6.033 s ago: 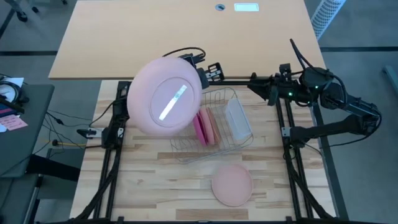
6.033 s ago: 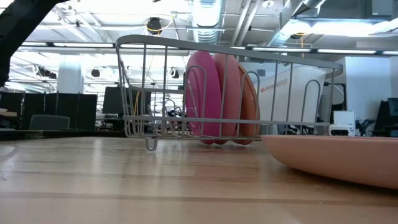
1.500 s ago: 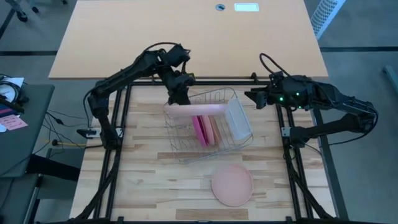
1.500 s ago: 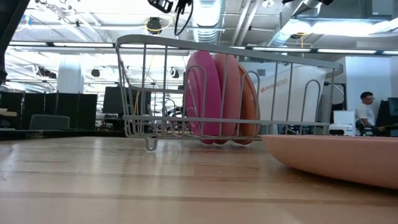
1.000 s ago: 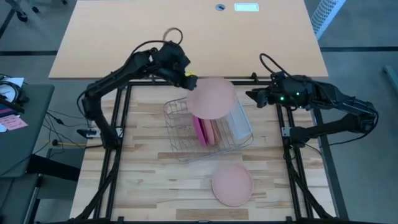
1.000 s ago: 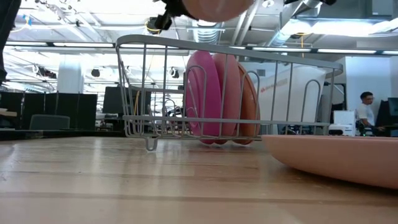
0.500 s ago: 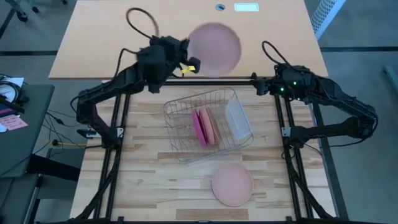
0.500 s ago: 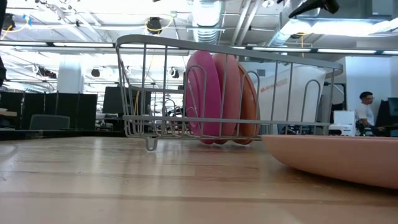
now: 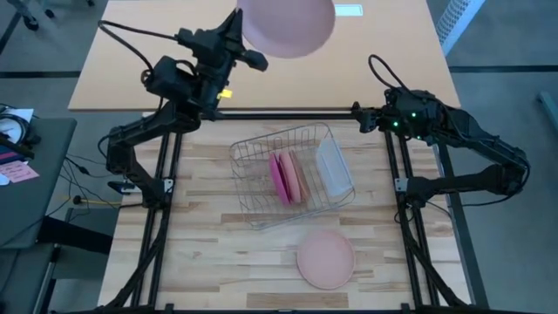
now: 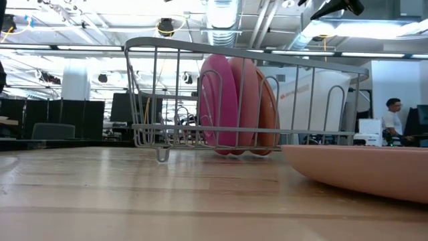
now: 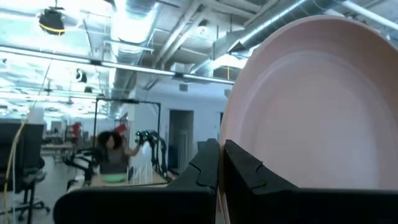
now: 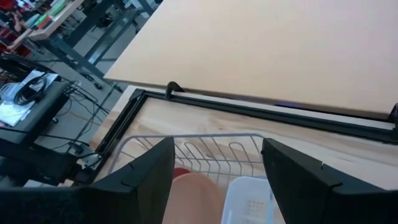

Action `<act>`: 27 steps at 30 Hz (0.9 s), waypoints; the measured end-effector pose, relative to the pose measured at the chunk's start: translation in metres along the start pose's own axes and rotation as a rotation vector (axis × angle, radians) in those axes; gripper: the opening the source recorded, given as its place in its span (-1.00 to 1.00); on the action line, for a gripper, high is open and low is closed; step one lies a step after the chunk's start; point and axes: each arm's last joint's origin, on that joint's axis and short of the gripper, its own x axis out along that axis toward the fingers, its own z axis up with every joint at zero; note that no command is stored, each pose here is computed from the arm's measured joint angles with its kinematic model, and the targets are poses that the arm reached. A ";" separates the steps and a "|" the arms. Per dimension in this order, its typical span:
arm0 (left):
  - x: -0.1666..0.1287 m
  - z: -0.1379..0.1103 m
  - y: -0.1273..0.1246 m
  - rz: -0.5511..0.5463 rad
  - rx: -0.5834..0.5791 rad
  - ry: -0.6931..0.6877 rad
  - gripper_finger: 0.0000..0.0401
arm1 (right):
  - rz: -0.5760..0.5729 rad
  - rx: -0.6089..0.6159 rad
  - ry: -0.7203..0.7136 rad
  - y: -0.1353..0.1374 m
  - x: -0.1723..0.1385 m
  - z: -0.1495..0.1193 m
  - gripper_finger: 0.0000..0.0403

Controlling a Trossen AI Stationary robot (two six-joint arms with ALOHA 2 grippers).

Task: Sort dishes
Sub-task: Put the top beige plate in the dish rack

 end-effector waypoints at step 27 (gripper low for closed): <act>-0.001 0.001 -0.009 -0.136 1.083 -0.232 -1.00 | 0.224 0.023 -0.235 0.020 -0.005 0.025 0.23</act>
